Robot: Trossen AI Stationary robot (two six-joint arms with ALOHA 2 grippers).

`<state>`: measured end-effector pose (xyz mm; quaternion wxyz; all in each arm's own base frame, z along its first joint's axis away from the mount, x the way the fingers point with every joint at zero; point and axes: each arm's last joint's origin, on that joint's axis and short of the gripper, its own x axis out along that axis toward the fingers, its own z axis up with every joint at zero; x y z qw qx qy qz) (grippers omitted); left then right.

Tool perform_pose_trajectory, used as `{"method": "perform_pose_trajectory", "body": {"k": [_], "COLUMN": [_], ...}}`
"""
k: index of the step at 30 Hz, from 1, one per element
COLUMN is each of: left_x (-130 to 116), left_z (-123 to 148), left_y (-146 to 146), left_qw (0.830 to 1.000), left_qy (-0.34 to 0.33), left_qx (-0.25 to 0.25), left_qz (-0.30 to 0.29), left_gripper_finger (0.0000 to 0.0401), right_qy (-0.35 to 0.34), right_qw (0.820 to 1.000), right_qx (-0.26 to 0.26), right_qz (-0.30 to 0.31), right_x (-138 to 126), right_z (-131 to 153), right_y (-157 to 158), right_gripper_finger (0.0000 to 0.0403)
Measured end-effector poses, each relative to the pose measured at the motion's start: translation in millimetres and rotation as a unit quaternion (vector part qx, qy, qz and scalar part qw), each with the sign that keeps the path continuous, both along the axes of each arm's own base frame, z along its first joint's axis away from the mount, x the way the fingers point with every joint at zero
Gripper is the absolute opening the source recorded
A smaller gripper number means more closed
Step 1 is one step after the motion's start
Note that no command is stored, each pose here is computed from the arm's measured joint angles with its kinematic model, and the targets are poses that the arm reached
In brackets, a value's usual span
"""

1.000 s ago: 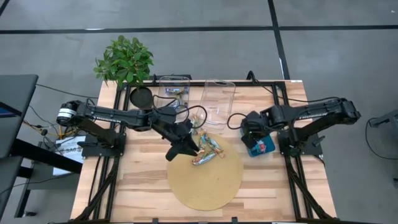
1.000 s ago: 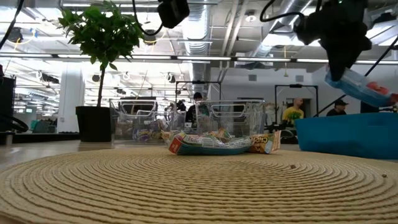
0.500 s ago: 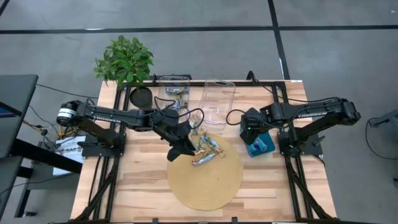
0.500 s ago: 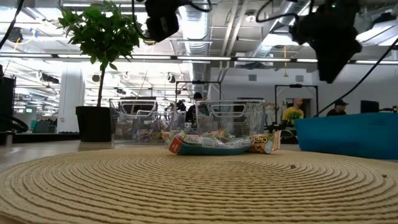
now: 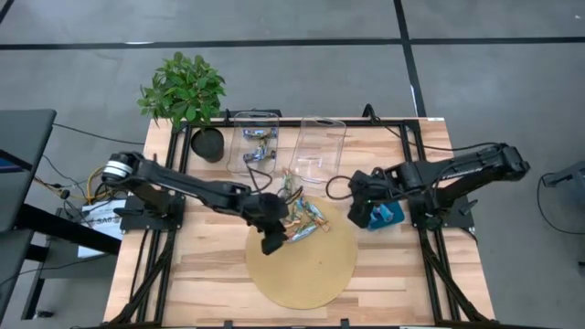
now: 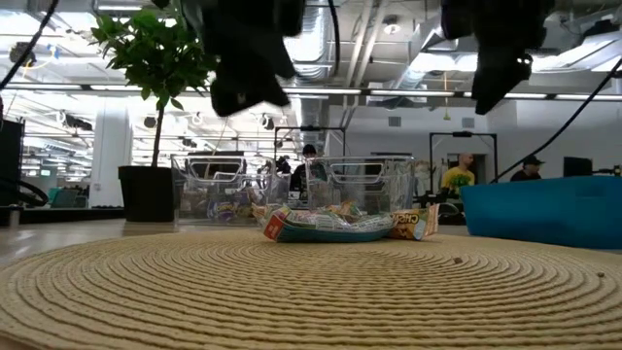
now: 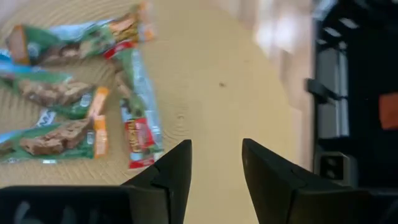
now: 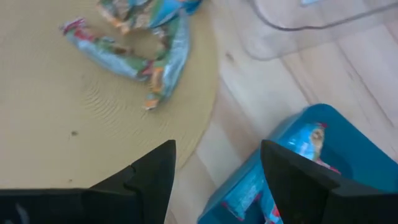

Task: Pick and place Granola Bars by type
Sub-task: Put the red granola bar into the blue transparent bin

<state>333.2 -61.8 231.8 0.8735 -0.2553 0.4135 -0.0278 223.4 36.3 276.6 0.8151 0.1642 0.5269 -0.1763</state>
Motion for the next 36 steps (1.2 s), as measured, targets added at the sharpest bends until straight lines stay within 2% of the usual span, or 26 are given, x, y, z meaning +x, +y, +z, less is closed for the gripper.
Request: {"method": "perform_pose_trajectory", "body": {"k": [6,13,24,33,36], "left_x": [14,36,60,64,67], "left_z": [-27,-44,-71,-78,-89], "left_y": [0,-2,-6,-7,-12], "left_qw": [0.998,0.995,0.986,0.985,0.985], "left_qy": [0.033,0.052,0.130,0.137,0.141], "left_qx": [0.010,0.044,0.092,0.103,0.101], "left_qz": [0.044,0.069,0.039,0.030,0.023], "left_gripper_finger": [0.0135,0.0135,0.0135,0.0135,0.0135], "right_qy": [-0.001,-0.010,-0.013,-0.020,-0.020], "right_qw": [1.000,1.000,0.999,0.998,0.998], "right_qx": [0.003,0.023,0.046,0.054,0.055], "right_qz": [0.017,0.018,0.011,0.014,0.014], "right_x": [-2,-1,-1,1,1], "right_z": [0,1,1,2,2], "right_y": [10,16,18,19,19], "right_gripper_finger": [0.0220,0.0219,0.0209,0.0195,0.0191]}}
